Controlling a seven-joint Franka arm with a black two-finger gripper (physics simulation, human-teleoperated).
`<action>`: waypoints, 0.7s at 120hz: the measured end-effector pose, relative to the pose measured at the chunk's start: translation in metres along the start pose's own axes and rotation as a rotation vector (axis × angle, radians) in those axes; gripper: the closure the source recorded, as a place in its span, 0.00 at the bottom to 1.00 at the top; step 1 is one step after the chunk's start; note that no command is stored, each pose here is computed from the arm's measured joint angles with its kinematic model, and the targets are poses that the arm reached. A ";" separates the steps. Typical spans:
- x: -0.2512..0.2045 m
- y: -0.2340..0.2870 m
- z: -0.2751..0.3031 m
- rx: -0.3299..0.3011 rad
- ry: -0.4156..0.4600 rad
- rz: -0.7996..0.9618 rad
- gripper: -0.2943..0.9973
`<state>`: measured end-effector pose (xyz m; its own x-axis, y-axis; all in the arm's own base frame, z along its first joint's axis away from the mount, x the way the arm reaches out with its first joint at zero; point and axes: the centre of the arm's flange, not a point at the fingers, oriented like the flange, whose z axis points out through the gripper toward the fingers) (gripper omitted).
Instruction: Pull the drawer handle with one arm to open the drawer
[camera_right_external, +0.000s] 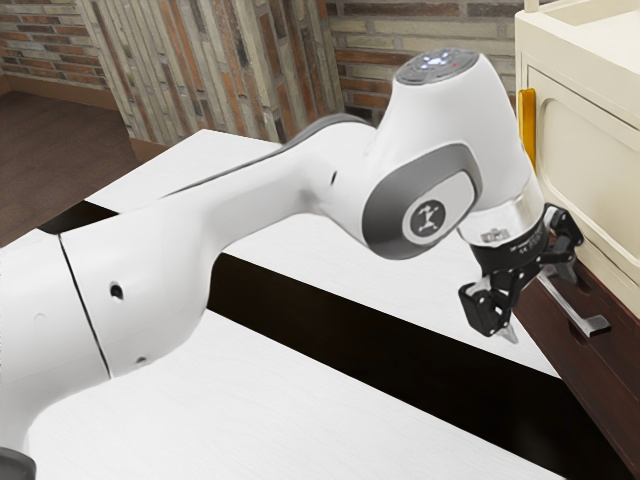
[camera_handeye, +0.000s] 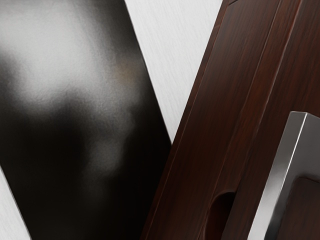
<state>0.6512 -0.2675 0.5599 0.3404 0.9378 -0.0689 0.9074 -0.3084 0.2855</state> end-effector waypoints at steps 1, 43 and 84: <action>0.000 0.000 0.000 0.000 0.000 0.000 0.23; -0.002 -0.005 0.002 0.013 0.001 0.007 0.43; -0.002 -0.013 -0.003 0.006 0.011 0.016 0.49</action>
<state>0.6379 -0.2648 0.5596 0.3521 0.9344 -0.0540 0.9033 -0.3242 0.2808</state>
